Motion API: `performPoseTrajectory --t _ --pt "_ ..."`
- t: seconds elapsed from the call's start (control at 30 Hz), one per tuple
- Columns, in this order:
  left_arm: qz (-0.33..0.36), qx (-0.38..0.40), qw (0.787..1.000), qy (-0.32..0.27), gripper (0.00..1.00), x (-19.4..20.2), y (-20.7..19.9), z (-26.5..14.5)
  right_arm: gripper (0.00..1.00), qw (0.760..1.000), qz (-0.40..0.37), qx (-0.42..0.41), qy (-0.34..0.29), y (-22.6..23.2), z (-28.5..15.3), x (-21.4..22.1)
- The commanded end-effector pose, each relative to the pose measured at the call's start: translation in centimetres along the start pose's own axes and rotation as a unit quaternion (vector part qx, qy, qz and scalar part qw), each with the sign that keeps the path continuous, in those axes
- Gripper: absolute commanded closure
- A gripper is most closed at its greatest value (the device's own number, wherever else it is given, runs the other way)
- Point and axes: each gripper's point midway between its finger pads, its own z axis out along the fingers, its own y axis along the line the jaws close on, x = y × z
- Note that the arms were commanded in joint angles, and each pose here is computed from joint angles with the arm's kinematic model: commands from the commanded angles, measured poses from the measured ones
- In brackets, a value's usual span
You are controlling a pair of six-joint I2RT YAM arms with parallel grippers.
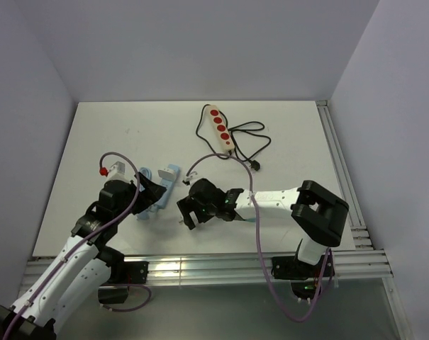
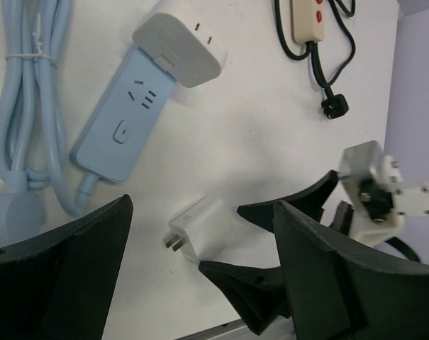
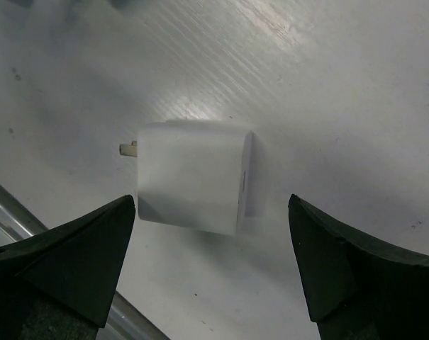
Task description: Insert the plug
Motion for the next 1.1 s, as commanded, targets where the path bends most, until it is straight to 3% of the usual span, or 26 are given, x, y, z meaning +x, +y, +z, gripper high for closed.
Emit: performPoseTrajectory --t 0.0,0.1,0.3,0.4,0.43,0.5,0.63,0.83,1.07 --pt "0.013 0.024 1.0 -0.001 0.15 -0.8 -1.7 -0.8 0.05 1.0 -0.007 0.025 -0.008 0.0 0.2 -0.5" --pt "0.011 0.027 1.0 -0.003 0.16 -0.7 -1.7 -0.6 0.07 0.999 -0.019 0.039 -0.002 -0.2 0.7 0.1" --pt "0.011 0.033 0.999 0.01 0.2 -0.1 -1.7 -0.3 0.24 0.998 -0.039 0.047 0.001 0.1 1.3 0.4" --pt "0.015 0.038 0.999 0.015 0.24 -0.1 -2.0 -0.4 0.56 0.998 -0.043 0.048 -0.014 0.2 1.0 0.0" --pt "0.015 0.038 0.999 0.016 0.25 0.0 -2.0 -0.4 0.77 0.997 -0.041 0.054 -0.029 0.0 0.5 -0.6" --pt "0.017 0.047 0.999 0.018 0.28 0.0 -2.4 -0.6 0.91 0.997 -0.042 0.054 -0.047 -0.2 0.1 -0.9" --pt "0.025 0.09 0.995 0.043 0.33 0.6 -4.1 -1.1 1.0 0.992 -0.046 0.038 -0.111 -0.4 -2.9 -2.3" --pt "0.045 0.189 0.975 0.105 0.36 2.8 -7.2 -1.9 1.0 0.978 -0.09 -0.027 -0.185 1.1 -7.2 -4.1" --pt "0.045 0.301 0.939 0.161 0.26 5.0 -9.8 -2.9 1.0 0.971 -0.103 -0.059 -0.207 2.1 -9.2 -4.8"
